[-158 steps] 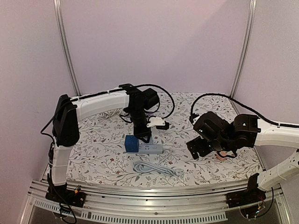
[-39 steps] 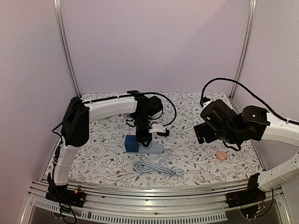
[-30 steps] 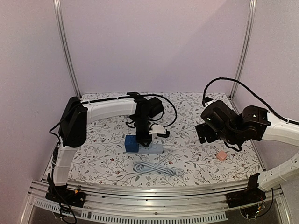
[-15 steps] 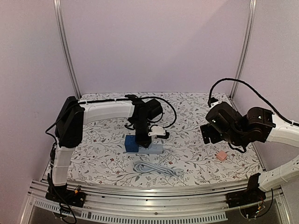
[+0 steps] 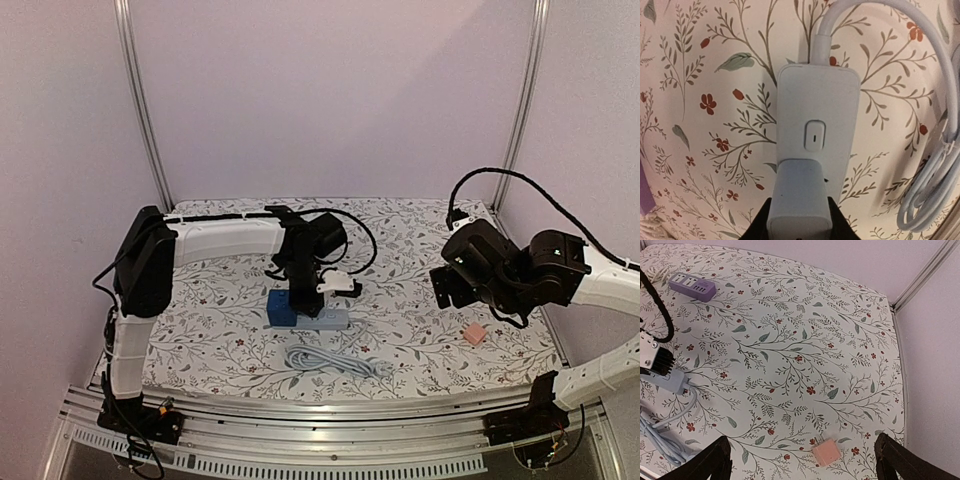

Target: Insert the plug

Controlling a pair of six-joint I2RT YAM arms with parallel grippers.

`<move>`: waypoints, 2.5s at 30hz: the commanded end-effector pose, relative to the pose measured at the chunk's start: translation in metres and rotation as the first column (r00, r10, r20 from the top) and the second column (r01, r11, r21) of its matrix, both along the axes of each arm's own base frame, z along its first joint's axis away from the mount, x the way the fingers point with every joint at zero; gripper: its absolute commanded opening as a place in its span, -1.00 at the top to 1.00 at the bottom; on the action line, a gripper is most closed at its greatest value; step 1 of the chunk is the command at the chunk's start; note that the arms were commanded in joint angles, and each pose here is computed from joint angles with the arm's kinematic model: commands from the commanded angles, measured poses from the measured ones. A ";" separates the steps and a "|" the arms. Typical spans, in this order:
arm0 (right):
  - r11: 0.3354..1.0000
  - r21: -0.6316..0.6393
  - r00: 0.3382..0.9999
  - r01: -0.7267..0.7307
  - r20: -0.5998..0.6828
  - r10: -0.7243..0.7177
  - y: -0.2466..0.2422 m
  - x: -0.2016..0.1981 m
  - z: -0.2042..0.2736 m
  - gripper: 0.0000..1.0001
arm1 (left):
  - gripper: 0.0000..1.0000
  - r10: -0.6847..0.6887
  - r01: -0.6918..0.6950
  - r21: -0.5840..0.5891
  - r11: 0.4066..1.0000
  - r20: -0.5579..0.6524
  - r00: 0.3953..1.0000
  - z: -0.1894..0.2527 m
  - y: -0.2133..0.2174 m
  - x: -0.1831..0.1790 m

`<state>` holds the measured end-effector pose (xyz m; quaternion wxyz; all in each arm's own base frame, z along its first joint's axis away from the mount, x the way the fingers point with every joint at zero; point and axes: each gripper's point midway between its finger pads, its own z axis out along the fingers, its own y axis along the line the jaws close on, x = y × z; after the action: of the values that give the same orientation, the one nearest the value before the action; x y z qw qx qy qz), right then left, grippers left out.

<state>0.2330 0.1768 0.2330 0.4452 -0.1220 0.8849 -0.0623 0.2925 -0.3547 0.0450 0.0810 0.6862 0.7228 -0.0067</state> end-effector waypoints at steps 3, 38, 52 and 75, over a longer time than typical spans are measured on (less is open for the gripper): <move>1.000 -0.010 1.000 0.027 0.014 -0.027 -0.012 -0.001 -0.001 -0.98 | -0.56 0.040 -0.040 0.006 0.999 0.007 0.999 -0.031 -0.002 0.015; 0.984 0.174 0.999 0.036 0.014 -0.039 -0.003 0.004 0.032 -0.98 | -0.99 0.645 -0.468 -0.445 0.763 0.563 0.516 0.231 0.068 0.106; 0.984 0.072 0.960 0.166 -0.239 -0.144 -0.006 0.023 -0.010 -0.98 | -0.99 0.866 -0.721 -0.498 0.482 0.398 0.303 0.222 0.152 0.082; 0.921 -0.049 0.707 0.385 -0.626 -0.329 -0.077 0.019 -0.123 -0.98 | -0.99 0.825 -0.719 -0.468 0.514 0.041 0.563 0.193 0.100 0.019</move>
<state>0.2424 0.0889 0.1282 0.1409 0.1397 0.9771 -0.0772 0.3234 -0.2394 0.2389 0.3118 0.2290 0.9221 0.0061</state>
